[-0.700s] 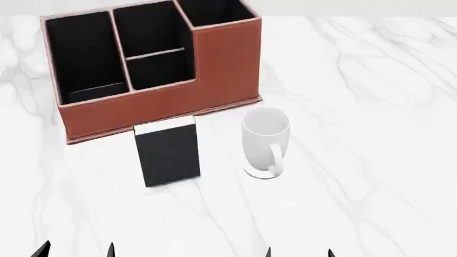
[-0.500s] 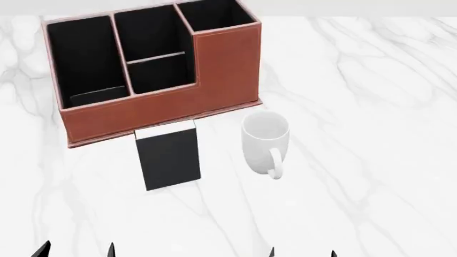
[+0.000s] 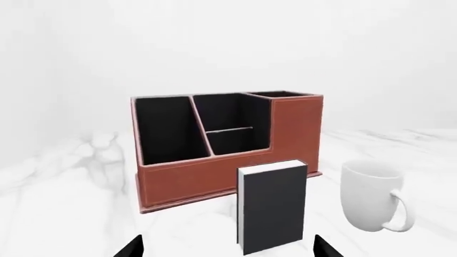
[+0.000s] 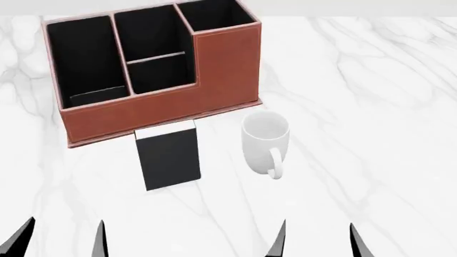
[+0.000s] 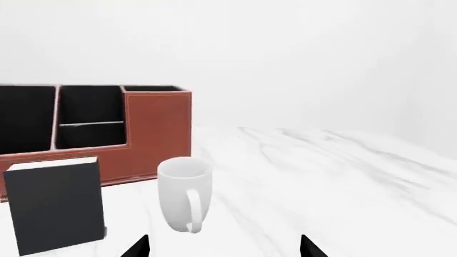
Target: Pick up the book and place it in the front compartment of the caddy.
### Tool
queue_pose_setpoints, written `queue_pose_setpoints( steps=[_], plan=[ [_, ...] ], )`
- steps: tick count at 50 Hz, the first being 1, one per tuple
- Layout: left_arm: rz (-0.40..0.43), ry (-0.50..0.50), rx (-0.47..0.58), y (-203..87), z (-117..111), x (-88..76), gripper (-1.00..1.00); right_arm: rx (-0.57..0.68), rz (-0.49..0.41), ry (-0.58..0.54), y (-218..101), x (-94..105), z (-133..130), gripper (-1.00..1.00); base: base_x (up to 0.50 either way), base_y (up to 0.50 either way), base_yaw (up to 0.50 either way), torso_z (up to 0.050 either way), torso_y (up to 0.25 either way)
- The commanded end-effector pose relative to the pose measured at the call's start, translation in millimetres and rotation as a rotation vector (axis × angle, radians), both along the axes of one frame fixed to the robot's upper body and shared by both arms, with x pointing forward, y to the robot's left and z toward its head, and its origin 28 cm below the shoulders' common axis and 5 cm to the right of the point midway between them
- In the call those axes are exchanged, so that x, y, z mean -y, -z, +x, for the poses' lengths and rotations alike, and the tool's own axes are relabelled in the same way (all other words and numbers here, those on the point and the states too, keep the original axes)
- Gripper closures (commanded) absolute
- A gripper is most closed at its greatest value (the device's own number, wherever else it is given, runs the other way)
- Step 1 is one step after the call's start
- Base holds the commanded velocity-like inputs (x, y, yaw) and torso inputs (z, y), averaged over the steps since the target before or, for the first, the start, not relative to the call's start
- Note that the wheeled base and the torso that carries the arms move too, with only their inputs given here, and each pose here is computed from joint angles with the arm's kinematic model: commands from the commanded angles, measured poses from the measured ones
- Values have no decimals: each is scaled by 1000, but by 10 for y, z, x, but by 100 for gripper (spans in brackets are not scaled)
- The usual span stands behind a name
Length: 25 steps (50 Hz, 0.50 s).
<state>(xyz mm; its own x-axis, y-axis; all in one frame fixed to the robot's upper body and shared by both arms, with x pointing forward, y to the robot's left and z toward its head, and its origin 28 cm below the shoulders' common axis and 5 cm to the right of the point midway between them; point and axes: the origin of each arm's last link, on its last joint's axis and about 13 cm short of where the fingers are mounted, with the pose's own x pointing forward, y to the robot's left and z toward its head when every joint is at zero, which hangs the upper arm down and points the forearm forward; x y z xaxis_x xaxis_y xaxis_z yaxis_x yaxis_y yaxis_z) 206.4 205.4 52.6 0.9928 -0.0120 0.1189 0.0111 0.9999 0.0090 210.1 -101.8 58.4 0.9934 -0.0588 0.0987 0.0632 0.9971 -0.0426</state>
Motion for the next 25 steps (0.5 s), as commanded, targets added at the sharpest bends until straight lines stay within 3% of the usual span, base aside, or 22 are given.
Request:
queue_pose_setpoints(
  steps=[1,12,25],
  plan=[
    [9,14,128,-439,-130,19,-100,154,-18,-3,-572,-5,-127,-100,0,0,0,0,0],
    [4,31,224,-823,-302,48,-100,266,-9,-17,-931,-27,-251,-100,0,0,0,0,0],
    [-1,48,240,-882,-332,63,-100,273,-5,17,-964,-15,-230,-100,13,0,0,0,0]
  ],
)
